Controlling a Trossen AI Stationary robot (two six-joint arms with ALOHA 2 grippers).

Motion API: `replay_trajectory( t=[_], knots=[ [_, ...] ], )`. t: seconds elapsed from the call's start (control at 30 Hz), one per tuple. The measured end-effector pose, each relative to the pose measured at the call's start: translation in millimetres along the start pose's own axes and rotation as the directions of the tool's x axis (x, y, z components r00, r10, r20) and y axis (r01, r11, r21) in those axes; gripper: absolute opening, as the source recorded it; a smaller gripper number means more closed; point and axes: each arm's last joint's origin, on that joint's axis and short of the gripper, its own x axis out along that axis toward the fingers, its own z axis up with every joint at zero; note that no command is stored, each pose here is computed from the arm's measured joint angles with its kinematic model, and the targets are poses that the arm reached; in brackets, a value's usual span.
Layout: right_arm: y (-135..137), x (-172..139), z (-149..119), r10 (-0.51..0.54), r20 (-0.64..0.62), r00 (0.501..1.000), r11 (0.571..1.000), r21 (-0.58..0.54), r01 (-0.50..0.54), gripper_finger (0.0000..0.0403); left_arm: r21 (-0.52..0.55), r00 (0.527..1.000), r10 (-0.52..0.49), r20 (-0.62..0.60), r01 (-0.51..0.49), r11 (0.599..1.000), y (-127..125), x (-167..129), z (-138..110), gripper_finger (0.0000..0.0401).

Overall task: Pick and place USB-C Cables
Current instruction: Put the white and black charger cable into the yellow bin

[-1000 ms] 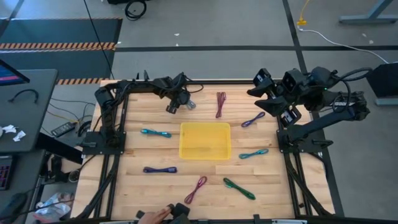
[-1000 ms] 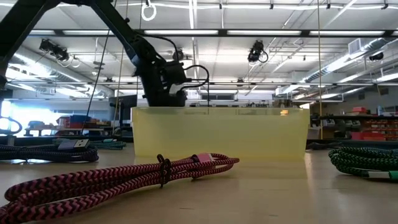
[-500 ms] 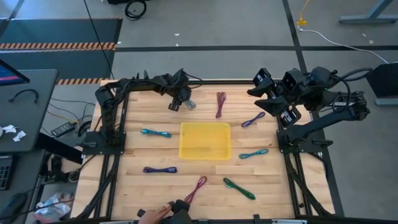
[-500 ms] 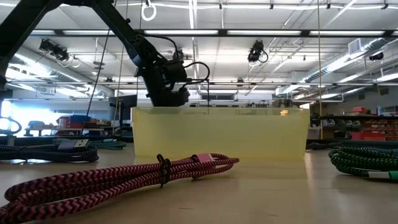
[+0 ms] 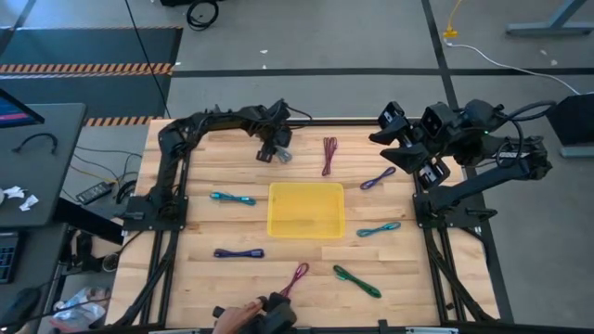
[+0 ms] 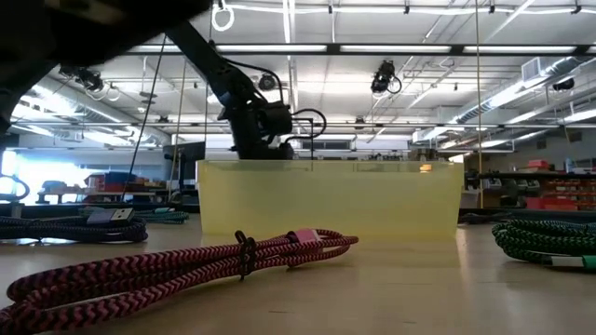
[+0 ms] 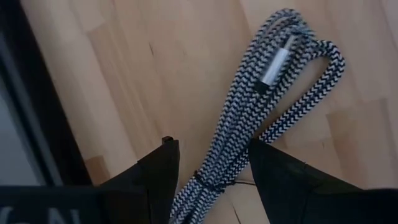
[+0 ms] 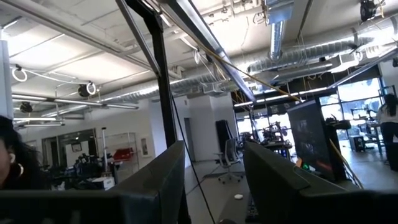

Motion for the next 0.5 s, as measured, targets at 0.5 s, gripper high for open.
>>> replay_trajectory(
  t=[0.5],
  knots=[
    [0.4, 0.0, 1.3, 0.007, 0.014, 1.000, 1.000, 0.013, -0.007, 0.0168, -0.035, 0.997, -0.072, -0.042, 0.070, 0.997, -3.8, 3.6, 0.4, 0.0167]
  ],
)
